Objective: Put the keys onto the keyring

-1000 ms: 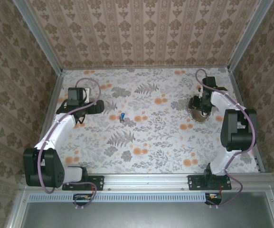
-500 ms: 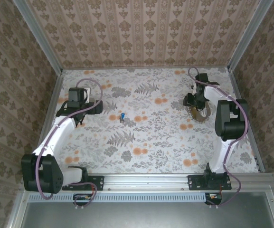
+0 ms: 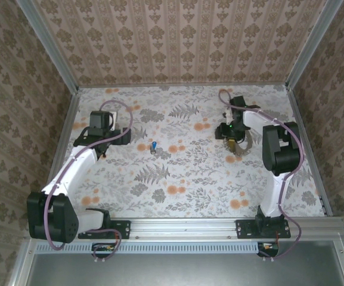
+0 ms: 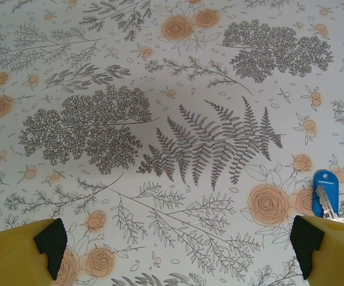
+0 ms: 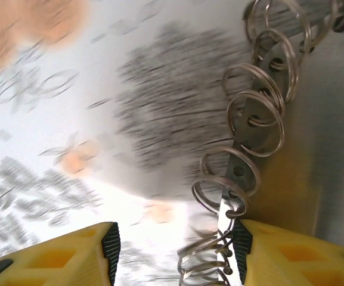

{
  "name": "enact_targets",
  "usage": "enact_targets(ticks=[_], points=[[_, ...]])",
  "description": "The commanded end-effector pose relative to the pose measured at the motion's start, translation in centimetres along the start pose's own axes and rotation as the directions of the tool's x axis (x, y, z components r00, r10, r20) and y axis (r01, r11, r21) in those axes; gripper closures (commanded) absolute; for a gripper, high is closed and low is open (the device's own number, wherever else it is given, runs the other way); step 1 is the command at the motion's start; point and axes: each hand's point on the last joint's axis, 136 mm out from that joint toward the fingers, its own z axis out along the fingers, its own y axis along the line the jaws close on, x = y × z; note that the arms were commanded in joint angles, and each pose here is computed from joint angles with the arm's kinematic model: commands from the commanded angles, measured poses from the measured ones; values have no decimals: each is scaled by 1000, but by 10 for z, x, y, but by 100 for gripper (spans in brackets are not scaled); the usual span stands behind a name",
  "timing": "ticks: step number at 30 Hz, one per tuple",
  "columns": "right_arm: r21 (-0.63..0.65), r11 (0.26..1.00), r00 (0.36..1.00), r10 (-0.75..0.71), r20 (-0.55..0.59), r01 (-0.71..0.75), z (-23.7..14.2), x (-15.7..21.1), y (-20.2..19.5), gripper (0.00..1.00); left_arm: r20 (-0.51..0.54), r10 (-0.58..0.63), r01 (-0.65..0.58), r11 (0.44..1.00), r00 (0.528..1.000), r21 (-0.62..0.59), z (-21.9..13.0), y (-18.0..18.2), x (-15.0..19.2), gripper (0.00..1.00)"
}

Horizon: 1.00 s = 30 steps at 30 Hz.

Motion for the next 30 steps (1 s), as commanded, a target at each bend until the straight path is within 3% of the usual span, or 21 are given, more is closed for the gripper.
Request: enact_targets(ticks=[1, 7, 13, 17, 20, 23, 25, 30], points=[[-79, 992, 990, -101, -99, 93, 5, 34, 41, 45, -13, 33, -33, 999, 999, -12, 3, 0, 5, 0], [-175, 934, 931, -336, -141, 310, 7, 73, 114, 46, -21, 42, -43, 999, 999, -13, 5, -2, 6, 0], [-253, 863, 872, -476, -118, 437, -19, 106, 149, 46, -29, 66, -66, 998, 997, -12, 6, -7, 10, 0], [-141, 906, 913, -406, -31, 398, -40, 90, 129, 44, -40, 165, -165, 986, 985, 9, 7, -24, 13, 0], [-29, 975, 975, -218, 40, 219, -52, 65, 91, 45, -42, 235, -233, 971, 971, 53, 7, -43, 16, 0], [43, 999, 998, 16, 62, -19, -55, 53, 45, 58, -39, 302, -296, 949, 953, 108, 6, -62, 20, 0], [112, 994, 999, -1, 54, -5, -56, 54, 34, 59, -32, 351, -343, 928, 936, 149, 4, -75, 22, 0], [166, 958, 972, -227, -63, 234, -41, 56, 36, 54, 1, 440, -417, 851, 898, 319, -6, -121, 35, 0]])
